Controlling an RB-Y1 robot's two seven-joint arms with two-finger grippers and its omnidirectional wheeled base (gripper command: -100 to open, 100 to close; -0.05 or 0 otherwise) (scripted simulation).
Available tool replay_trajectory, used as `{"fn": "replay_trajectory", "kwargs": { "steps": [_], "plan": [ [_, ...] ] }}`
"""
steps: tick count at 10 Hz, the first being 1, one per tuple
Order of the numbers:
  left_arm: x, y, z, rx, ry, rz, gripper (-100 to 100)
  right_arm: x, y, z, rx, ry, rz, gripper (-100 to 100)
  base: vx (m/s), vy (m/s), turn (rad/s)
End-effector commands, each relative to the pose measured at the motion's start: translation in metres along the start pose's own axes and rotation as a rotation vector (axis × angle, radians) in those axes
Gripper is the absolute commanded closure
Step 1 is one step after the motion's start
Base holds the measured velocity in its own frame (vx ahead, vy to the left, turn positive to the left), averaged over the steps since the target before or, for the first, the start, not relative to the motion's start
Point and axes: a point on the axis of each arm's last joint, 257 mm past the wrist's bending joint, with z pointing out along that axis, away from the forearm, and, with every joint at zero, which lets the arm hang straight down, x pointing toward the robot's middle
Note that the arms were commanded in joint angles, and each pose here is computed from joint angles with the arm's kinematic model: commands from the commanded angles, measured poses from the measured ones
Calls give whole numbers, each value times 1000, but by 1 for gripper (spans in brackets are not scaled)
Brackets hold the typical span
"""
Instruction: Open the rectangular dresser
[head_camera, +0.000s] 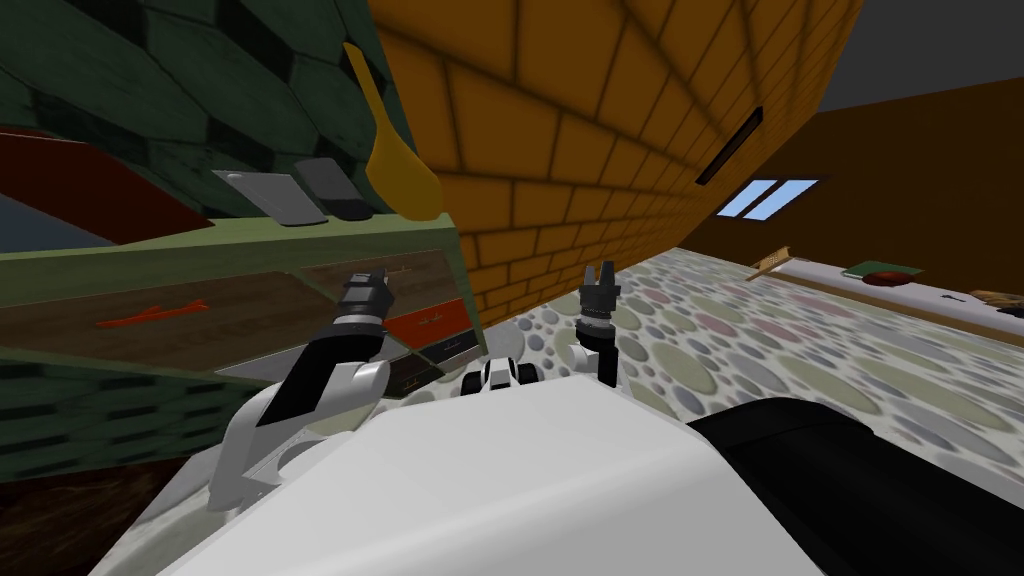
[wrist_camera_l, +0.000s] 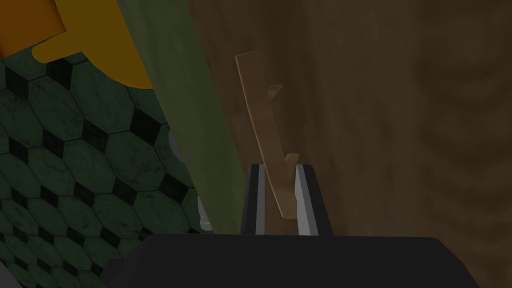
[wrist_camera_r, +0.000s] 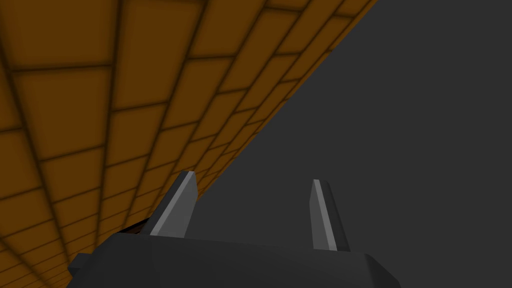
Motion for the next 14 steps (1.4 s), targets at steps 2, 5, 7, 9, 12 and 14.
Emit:
{"fn": "replay_trajectory", "kwargs": {
  "steps": [2, 5, 7, 9, 12, 14],
  "plan": [
    [0, -3, -8, -11, 4, 0, 100, 0, 0, 0, 0, 0, 0, 0, -170, -74, 14],
    [0, -5, -11, -14, 8, -2, 100, 0, 0, 0, 0, 0, 0, 0, -126, -65, 17],
    [1, -6, -13, -13, 11, -2, 100, 0, 0, 0, 0, 0, 0, 0, -200, -63, 18],
    [-1, -11, -8, -10, 12, -3, -100, 0, 0, 0, 0, 0, 0, 0, -146, -51, 5],
    [-4, -18, 1, -11, 13, -3, -100, 0, 0, 0, 0, 0, 0, 0, -9, 0, -9],
    [-7, -26, 10, -12, 12, -2, -100, 0, 0, 0, 0, 0, 0, 0, -7, 1, -4]
  ]
}}
